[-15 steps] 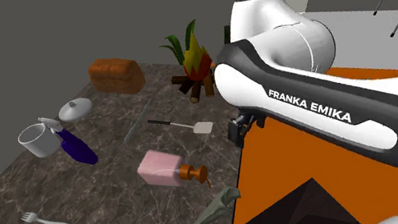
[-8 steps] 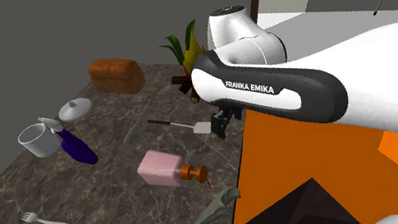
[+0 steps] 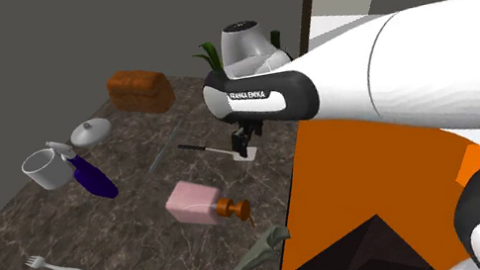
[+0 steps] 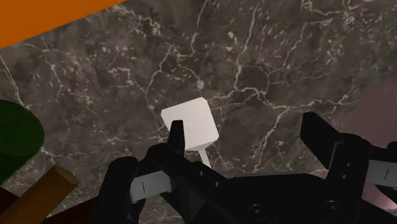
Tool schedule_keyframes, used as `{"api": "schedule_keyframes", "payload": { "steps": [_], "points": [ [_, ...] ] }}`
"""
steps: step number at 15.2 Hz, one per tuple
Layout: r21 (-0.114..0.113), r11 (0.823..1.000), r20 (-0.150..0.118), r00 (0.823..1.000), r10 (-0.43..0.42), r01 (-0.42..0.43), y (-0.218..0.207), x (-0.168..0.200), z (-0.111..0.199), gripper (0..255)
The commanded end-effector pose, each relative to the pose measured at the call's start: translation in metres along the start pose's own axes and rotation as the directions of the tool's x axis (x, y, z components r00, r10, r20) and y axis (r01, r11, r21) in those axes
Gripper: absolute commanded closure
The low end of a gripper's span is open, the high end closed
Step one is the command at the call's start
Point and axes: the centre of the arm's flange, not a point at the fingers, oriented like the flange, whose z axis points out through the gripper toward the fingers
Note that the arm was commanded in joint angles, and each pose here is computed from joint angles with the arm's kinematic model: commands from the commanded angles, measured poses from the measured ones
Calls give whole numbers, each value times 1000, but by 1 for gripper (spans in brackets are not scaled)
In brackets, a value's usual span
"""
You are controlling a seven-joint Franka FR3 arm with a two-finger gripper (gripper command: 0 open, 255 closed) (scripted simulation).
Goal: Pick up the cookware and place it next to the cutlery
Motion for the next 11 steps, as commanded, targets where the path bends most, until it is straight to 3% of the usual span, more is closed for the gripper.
{"api": "schedule_keyframes", "payload": {
  "steps": [1, 11],
  "points": [
    [-3, 999, -9, 999, -39, 39, 2, 21, 11, 0],
    [-25, 974, -51, 973, -226, 225, 13, 137, 58, 0]
  ]
}}
